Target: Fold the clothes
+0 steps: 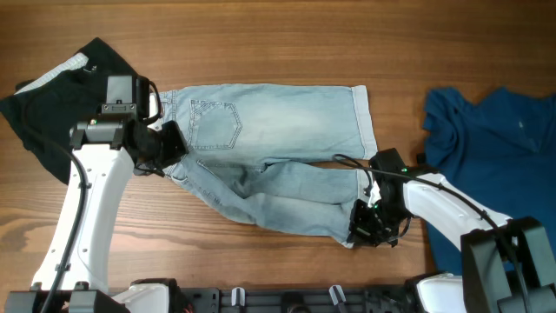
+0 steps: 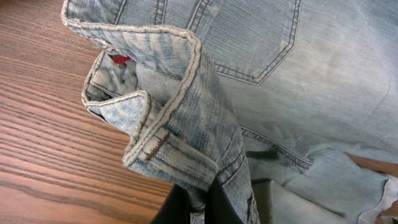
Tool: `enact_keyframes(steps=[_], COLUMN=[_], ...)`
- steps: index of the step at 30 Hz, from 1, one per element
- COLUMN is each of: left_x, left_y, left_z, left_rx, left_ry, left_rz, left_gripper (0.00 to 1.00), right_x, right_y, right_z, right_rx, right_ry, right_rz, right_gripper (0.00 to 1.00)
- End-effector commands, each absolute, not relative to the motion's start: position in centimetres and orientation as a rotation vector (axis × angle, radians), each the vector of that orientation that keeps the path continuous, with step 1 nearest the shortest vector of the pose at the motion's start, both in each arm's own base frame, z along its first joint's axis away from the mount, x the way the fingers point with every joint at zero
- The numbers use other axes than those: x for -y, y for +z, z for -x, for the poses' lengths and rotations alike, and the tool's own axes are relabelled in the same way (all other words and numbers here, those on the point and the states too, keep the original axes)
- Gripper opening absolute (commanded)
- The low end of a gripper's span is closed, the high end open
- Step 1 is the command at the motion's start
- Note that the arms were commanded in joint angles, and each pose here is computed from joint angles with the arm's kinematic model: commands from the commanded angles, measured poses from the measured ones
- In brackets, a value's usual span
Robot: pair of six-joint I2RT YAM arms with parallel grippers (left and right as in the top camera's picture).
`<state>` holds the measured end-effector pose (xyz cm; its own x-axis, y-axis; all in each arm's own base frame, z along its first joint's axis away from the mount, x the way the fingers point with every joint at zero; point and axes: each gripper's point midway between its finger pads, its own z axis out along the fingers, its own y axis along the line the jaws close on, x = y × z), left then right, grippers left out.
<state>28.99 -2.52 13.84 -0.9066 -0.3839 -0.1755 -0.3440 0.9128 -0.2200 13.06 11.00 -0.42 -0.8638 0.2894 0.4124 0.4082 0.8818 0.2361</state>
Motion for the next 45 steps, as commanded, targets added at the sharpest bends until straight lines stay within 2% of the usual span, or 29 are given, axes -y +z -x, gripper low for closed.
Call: enact_keyframes(steps=[1, 9, 13, 15, 19, 24, 38, 40, 41, 42, 43, 44, 45], left_x=[2.4, 0.5, -0.6, -1.6, -2.0, -2.3, -3.7, -3.8, -3.9, -3.8, -3.8, -3.9, -3.9], left_y=[14.4, 15.6, 17.0, 17.9, 19.6, 20.6, 17.5, 16.6, 16.1, 15.4, 14.8, 14.1, 13.5], left_z=[-29.4, -27.1, -25.1, -23.5, -23.4, -26.6, -41.2, -42.5, -42.9, -43.4, -43.7, -43.8, -43.8], left_rx=[-2.844, -2.844, -2.822, -2.800, -2.708, -2.589, -2.360, -2.351, -2.351, -2.357, -2.362, -2.377, -2.391], left_ry=[-0.255, -0.151, -0.142, -0.096, -0.106, -0.126, -0.161, -0.163, -0.164, -0.169, -0.171, -0.168, -0.166], left_rz=[0.525, 0.576, 0.642, 0.679, 0.674, 0.642, 0.580, 0.577, 0.577, 0.576, 0.576, 0.580, 0.585], left_gripper=[0.04, 0.04, 0.04, 0.04, 0.04, 0.04, 0.04, 0.16, 0.17, 0.22, 0.36, 0.57, 0.73], right_x=[-10.0, -8.3, -7.5, -7.4, -6.9, -8.1, -9.2, -9.4, -9.5, -10.0, -10.3, -10.3, -10.3], right_y=[1.2, 12.8, 16.4, 19.6, 22.6, 22.2, 12.7, 11.0, 10.6, 10.0, 9.8, 9.6, 9.7], right_z=[-15.7, -21.7, -22.8, -24.2, -26.2, -28.7, -39.1, -40.1, -40.4, -41.2, -41.8, -42.6, -43.2], right_rx=[2.818, 3.137, 3.185, 3.243, 3.332, 3.322, 3.244, 3.214, 3.206, 3.203, 3.214, 3.245, 3.289], right_ry=[-0.374, -0.405, -0.435, -0.537, -0.621, -0.742, -0.751, -0.760, -0.774, -0.823, -0.851, -0.866, -0.873], right_rz=[0.462, 0.474, 0.505, 0.506, 0.541, 0.530, 0.656, 0.702, 0.704, 0.688, 0.666, 0.636, 0.571], right_gripper=[0.04, 0.04, 0.04, 0.04, 0.04, 0.04, 0.04, 0.05, 0.10, 0.29, 0.52, 0.64, 0.71])
